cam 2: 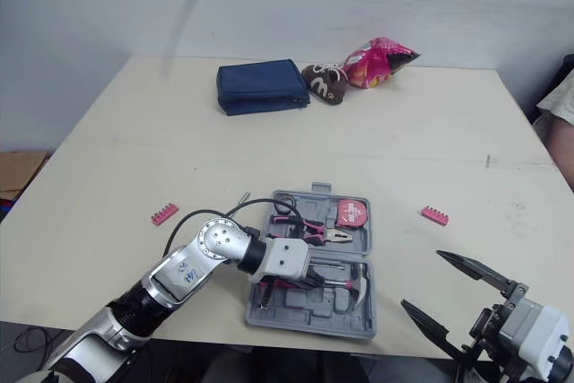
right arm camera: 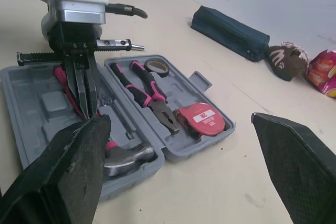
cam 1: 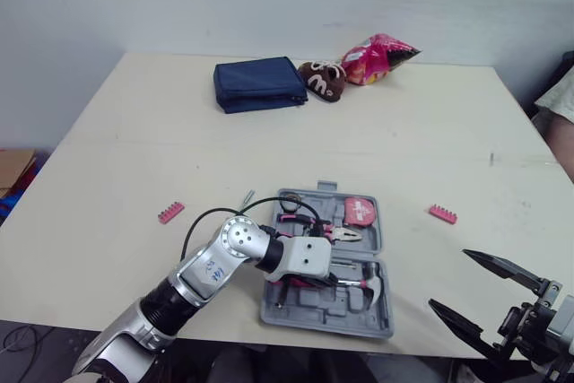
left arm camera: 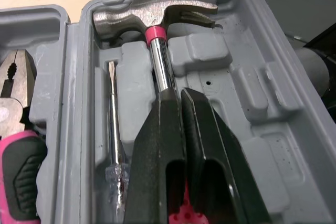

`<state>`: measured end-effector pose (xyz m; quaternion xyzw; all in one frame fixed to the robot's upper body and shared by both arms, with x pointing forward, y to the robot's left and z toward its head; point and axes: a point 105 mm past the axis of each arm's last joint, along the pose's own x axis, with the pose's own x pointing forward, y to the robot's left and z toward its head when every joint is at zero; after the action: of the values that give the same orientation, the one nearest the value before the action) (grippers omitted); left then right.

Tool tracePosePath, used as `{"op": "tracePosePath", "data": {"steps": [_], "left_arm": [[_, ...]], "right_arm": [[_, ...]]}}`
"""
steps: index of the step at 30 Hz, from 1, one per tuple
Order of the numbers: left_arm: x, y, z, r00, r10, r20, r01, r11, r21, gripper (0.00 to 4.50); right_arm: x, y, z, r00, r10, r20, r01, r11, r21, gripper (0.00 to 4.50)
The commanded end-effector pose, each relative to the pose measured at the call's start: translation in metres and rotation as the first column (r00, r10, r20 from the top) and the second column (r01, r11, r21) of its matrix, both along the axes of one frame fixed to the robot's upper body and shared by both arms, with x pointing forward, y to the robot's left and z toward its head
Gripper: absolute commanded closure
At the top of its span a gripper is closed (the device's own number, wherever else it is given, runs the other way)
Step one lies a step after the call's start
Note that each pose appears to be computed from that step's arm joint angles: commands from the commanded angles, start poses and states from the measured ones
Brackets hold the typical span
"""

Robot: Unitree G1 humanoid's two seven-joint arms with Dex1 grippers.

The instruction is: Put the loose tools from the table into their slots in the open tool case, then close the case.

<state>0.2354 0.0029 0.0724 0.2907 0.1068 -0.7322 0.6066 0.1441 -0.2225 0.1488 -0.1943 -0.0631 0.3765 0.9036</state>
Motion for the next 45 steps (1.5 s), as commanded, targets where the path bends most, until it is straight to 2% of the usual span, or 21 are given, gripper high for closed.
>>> {"op": "tracePosePath", "data": {"steps": [1, 7, 10, 11, 14, 17, 20, 24, 27, 30, 31, 32, 36, 38, 40, 42, 45], "left_arm": [[-0.008, 0.037, -0.071, 0.968, 0.176, -0.178, -0.119, 0.949, 0.292, 4.43], [-0.013, 0.047, -0.091, 0.942, 0.238, -0.235, -0.134, 0.912, 0.388, 4.43], [-0.007, 0.040, -0.087, 0.946, 0.239, -0.218, -0.155, 0.926, 0.344, 4.43], [-0.006, 0.036, -0.082, 0.950, 0.227, -0.214, -0.153, 0.938, 0.312, 4.43], [0.000, 0.017, -0.040, 0.976, 0.127, -0.175, -0.120, 0.991, 0.054, 4.43], [0.001, 0.014, -0.004, 0.984, 0.067, -0.163, -0.092, 0.985, -0.148, 4.43], [-0.001, 0.025, 0.024, 0.998, -0.013, -0.060, -0.004, 0.963, -0.269, 4.43], [-0.003, 0.037, 0.061, 0.999, -0.044, 0.009, 0.044, 0.910, -0.412, 4.43], [0.000, 0.047, 0.082, 1.000, -0.011, 0.028, 0.023, 0.879, -0.476, 4.43], [0.005, 0.070, 0.096, 0.997, 0.078, -0.011, -0.073, 0.859, -0.506, 4.43], [0.008, 0.081, 0.099, 0.992, 0.126, -0.021, -0.119, 0.857, -0.502, 3.91], [0.010, 0.088, 0.100, 0.987, 0.156, -0.027, -0.148, 0.855, -0.497, 3.64], [0.033, 0.169, 0.097, 0.884, 0.467, -0.009, -0.424, 0.795, -0.433, 1.92], [0.046, 0.227, 0.095, 0.775, 0.628, 0.072, -0.561, 0.736, -0.378, 1.06], [0.055, 0.276, 0.103, 0.648, 0.758, 0.078, -0.682, 0.622, -0.383, 0.21], [0.051, 0.312, 0.104, 0.568, 0.820, 0.072, -0.748, 0.551, -0.370, 0.06], [0.035, 0.344, 0.095, 0.511, 0.857, 0.064, -0.807, 0.505, -0.307, 0.06]], "right_arm": [[-0.001, 0.002, 0.004, 1.000, -0.001, 0.029, 0.001, 1.000, 0.001, 0.00], [0.000, 0.002, 0.005, 0.999, -0.005, 0.035, 0.005, 1.000, 0.001, 0.00], [0.001, 0.002, 0.005, 0.999, -0.007, 0.041, 0.006, 1.000, 0.003, 0.00], [0.002, 0.002, 0.006, 0.999, -0.008, 0.042, 0.008, 1.000, 0.004, 0.00], [0.001, 0.000, 0.006, 0.999, -0.016, 0.043, 0.016, 1.000, 0.000, 0.00], [0.000, -0.004, 0.007, 0.999, -0.027, 0.043, 0.027, 1.000, -0.002, 0.00], [-0.002, -0.008, 0.007, 0.999, -0.038, 0.039, 0.038, 0.999, -0.004, 0.00], [-0.006, -0.017, 0.006, 0.998, -0.055, 0.029, 0.056, 0.998, -0.015, 0.00], [-0.007, -0.025, 0.006, 0.996, -0.080, 0.027, 0.080, 0.997, -0.021, 0.00], [-0.011, -0.039, 0.005, 0.992, -0.123, 0.019, 0.124, 0.992, -0.030, 0.00], [-0.014, -0.045, 0.005, 0.991, -0.136, 0.013, 0.136, 0.990, -0.040, 0.00], [-0.015, -0.049, 0.005, 0.990, -0.143, 0.009, 0.143, 0.989, -0.047, 0.00], [-0.029, -0.082, 0.004, 0.976, -0.216, -0.013, 0.214, 0.970, -0.115, 0.00], [-0.035, -0.099, 0.003, 0.966, -0.257, -0.021, 0.252, 0.957, -0.143, 0.00], [-0.040, -0.113, 0.002, 0.955, -0.296, -0.019, 0.289, 0.942, -0.168, 0.00], [-0.044, -0.124, -0.002, 0.943, -0.332, -0.023, 0.323, 0.930, -0.177, 0.00], [-0.052, -0.137, -0.007, 0.927, -0.373, -0.032, 0.360, 0.913, -0.191, 0.00]]}}
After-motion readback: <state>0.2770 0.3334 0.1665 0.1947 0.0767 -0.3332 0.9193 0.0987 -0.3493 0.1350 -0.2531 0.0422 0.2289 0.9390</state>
